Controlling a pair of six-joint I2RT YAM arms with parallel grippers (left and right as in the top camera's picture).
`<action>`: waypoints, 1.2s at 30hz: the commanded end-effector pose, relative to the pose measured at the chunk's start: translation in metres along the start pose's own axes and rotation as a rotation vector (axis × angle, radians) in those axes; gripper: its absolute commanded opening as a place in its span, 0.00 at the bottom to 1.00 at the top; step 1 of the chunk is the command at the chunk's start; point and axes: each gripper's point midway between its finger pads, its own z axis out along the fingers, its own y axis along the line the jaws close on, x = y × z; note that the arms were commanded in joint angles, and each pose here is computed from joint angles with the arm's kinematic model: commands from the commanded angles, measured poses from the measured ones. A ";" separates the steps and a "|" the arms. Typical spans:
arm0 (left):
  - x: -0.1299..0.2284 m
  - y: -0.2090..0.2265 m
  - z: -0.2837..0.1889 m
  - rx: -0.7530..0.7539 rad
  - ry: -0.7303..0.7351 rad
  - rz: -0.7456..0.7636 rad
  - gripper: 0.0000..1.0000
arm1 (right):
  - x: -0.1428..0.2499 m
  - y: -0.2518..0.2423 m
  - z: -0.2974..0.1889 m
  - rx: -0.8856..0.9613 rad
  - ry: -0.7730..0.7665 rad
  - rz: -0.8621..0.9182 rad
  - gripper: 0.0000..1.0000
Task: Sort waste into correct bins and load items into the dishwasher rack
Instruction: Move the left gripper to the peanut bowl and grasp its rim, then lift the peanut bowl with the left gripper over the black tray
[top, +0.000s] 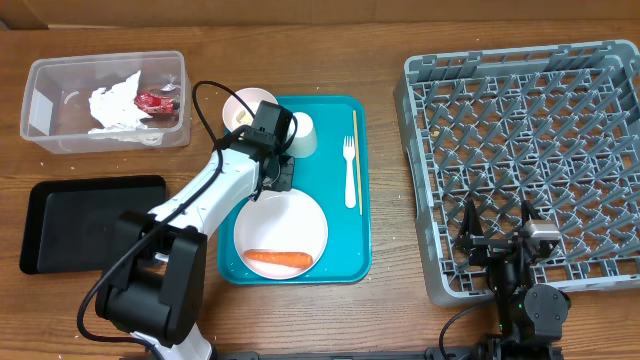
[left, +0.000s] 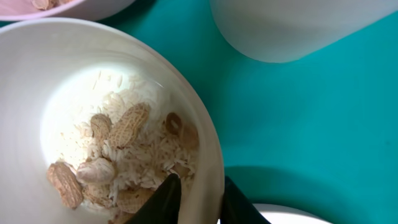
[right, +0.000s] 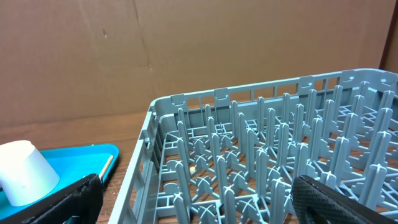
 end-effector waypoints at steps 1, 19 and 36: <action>-0.009 -0.007 -0.005 -0.004 -0.014 0.017 0.17 | 0.001 -0.002 0.000 0.004 -0.006 -0.001 1.00; -0.039 -0.008 -0.080 -0.013 0.025 -0.069 0.04 | 0.001 -0.002 0.000 0.005 -0.006 -0.001 1.00; -0.024 0.065 -0.253 0.008 -0.214 -0.385 0.04 | 0.001 -0.002 0.000 0.004 -0.006 -0.001 1.00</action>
